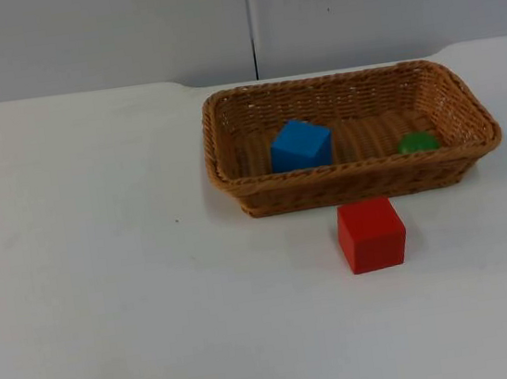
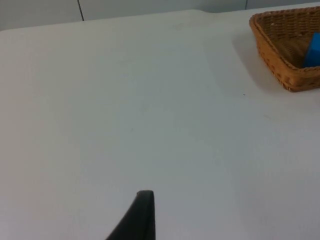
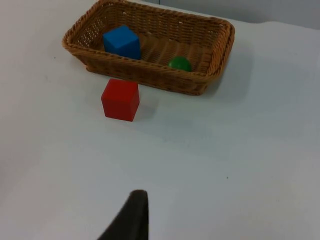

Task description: Place all geometric objects except the red cube into the basket.

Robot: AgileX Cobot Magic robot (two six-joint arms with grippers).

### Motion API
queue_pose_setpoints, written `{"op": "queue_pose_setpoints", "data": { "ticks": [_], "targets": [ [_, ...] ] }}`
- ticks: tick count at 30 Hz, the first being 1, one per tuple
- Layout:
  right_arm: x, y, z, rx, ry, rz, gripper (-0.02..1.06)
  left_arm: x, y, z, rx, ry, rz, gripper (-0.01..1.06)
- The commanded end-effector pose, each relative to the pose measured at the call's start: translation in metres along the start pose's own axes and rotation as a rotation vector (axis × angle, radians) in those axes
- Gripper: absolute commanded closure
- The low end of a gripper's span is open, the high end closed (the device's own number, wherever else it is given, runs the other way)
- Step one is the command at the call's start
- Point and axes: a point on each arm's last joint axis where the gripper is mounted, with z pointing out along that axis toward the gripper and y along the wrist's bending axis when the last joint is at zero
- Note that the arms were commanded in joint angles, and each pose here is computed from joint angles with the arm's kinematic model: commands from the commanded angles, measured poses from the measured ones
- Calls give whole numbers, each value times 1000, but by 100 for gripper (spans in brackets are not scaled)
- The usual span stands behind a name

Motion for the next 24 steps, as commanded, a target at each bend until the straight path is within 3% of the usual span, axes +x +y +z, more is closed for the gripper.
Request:
{"op": "queue_pose_setpoints", "data": {
  "ticks": [1,16,21,24],
  "targets": [
    [0,0,0,0,-11,4,-1,1,0,0,-4,0,-8,0],
    [0,0,0,2,-11,8,-1,1,0,0,-4,0,-8,0],
    [0,1,0,59,-8,40,-1,1,0,0,-4,0,-8,0],
    [0,2,0,163,-3,95,-1,1,0,0,-6,0,-7,0]
  ]
}}
